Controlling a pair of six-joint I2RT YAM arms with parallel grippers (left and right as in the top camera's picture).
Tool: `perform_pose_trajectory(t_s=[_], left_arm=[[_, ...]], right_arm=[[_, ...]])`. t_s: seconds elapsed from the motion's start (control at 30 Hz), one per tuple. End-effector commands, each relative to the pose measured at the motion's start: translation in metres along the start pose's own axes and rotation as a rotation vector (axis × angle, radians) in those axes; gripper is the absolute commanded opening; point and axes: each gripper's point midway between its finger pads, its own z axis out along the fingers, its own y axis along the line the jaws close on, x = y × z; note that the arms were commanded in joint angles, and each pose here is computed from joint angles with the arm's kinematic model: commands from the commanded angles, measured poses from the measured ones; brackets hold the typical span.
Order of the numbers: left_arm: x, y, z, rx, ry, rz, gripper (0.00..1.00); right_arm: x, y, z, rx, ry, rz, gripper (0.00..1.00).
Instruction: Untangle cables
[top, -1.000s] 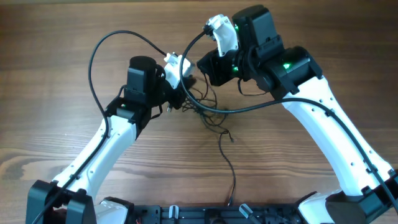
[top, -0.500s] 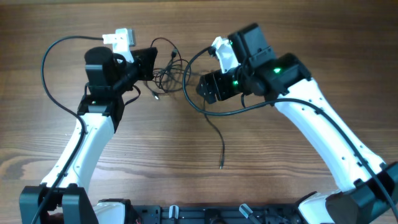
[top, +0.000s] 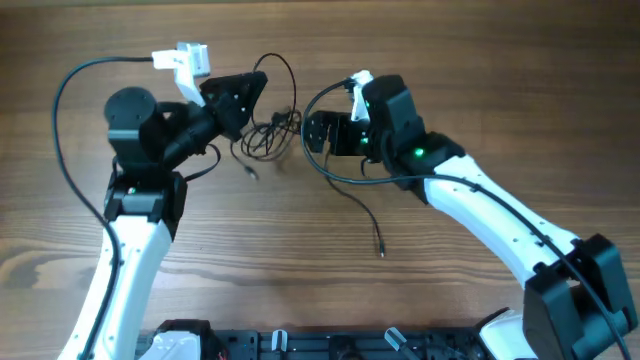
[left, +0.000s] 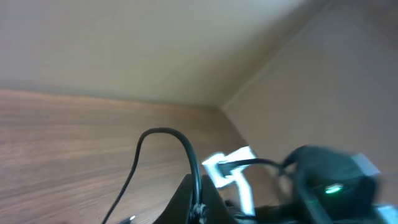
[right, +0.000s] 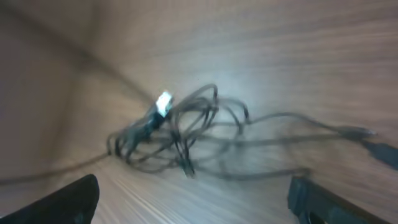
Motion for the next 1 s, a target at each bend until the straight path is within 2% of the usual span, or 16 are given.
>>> perform_pose_trajectory(t_s=[0.0,0.1,0.23,0.27,0.37,0.4,0.6,0.7,0.8,0.9,0.97], left_arm=[[-0.009,-0.031,-0.012,0.062,-0.025,0.012,0.04],[-0.012,-0.042,-0.016,0.077,-0.04,-0.001,0.04],[-0.02,-0.048,-0.023,0.074,-0.071,0.01,0.04],[-0.023,-0.047,-0.025,0.065,-0.083,0.014,0.04],[-0.034,-0.042,-0.035,0.035,-0.124,0.027,0.04],[-0.039,-0.037,-0.04,0.017,-0.143,0.032,0.04],[-0.071,0.002,-0.086,-0.132,-0.262,-0.008,0.04],[-0.081,0.02,-0.106,-0.176,-0.295,-0.05,0.04],[-0.08,0.036,-0.119,-0.229,-0.302,-0.085,0.04],[-0.076,0.053,-0.125,-0.285,-0.301,-0.123,0.04],[-0.074,0.067,-0.13,-0.334,-0.306,-0.149,0.04]], right_arm=[[0.011,0.002,0.027,-0.051,-0.016,0.252,1.0],[0.012,0.009,0.046,-0.105,-0.03,0.295,0.97],[0.038,0.013,0.076,-0.147,0.034,0.278,0.74],[0.047,0.006,0.081,-0.121,0.056,0.271,0.7],[0.065,-0.026,0.086,-0.005,0.108,0.241,0.5],[0.068,-0.044,0.083,0.062,0.118,0.243,0.46],[0.051,-0.149,0.035,0.405,0.115,0.251,0.47],[0.031,-0.188,0.001,0.482,0.103,0.263,0.48],[0.012,-0.213,-0.028,0.52,0.083,0.227,0.55],[-0.004,-0.226,-0.055,0.545,0.053,0.2,0.7],[-0.014,-0.231,-0.074,0.56,0.02,0.202,0.72]])
